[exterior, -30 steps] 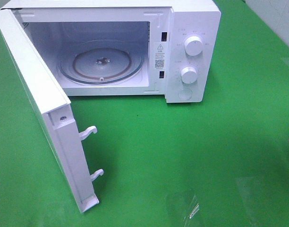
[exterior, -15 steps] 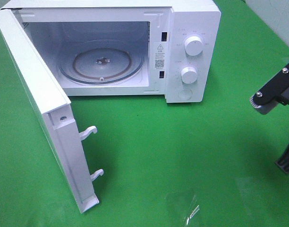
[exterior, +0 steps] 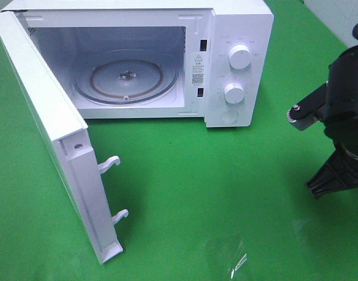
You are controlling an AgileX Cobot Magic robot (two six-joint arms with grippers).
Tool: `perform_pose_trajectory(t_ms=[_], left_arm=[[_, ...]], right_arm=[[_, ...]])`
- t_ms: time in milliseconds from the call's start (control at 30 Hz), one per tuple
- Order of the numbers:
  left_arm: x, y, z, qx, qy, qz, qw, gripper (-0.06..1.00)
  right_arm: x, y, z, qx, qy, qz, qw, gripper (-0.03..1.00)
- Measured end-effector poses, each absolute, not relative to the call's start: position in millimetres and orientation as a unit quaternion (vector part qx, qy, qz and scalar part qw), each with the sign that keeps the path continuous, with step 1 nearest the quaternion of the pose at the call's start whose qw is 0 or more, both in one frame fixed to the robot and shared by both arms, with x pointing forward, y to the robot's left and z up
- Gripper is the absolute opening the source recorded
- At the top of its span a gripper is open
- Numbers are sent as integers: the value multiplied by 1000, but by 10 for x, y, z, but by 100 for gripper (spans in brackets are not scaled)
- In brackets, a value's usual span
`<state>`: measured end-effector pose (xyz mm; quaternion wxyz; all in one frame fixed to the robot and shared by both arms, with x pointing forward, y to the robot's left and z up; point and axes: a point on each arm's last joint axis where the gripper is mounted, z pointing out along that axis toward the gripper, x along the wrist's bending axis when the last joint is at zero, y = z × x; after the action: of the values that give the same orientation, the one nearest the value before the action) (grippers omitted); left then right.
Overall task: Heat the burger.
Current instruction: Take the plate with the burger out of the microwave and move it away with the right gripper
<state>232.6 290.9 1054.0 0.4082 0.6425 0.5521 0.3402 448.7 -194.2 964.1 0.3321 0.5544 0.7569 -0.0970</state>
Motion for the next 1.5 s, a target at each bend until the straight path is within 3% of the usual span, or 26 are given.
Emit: perform_pose_trajectory(t_ms=[1233, 1400, 1467, 1500], left_arm=[[2326, 2909, 10540, 643, 552, 340, 408, 99], [2326, 2909, 10540, 643, 552, 340, 408, 99], [2326, 2909, 10540, 643, 552, 340, 408, 99], [2326, 2909, 10540, 643, 552, 340, 408, 99]], right_arm=[[4796, -2028, 8716, 583, 748, -154, 276, 10], [4800, -2026, 8702, 581, 750, -154, 276, 15], [4798, -2039, 8711, 579, 748, -161, 281, 20], [4798, -2042, 8716, 579, 748, -162, 282, 27]])
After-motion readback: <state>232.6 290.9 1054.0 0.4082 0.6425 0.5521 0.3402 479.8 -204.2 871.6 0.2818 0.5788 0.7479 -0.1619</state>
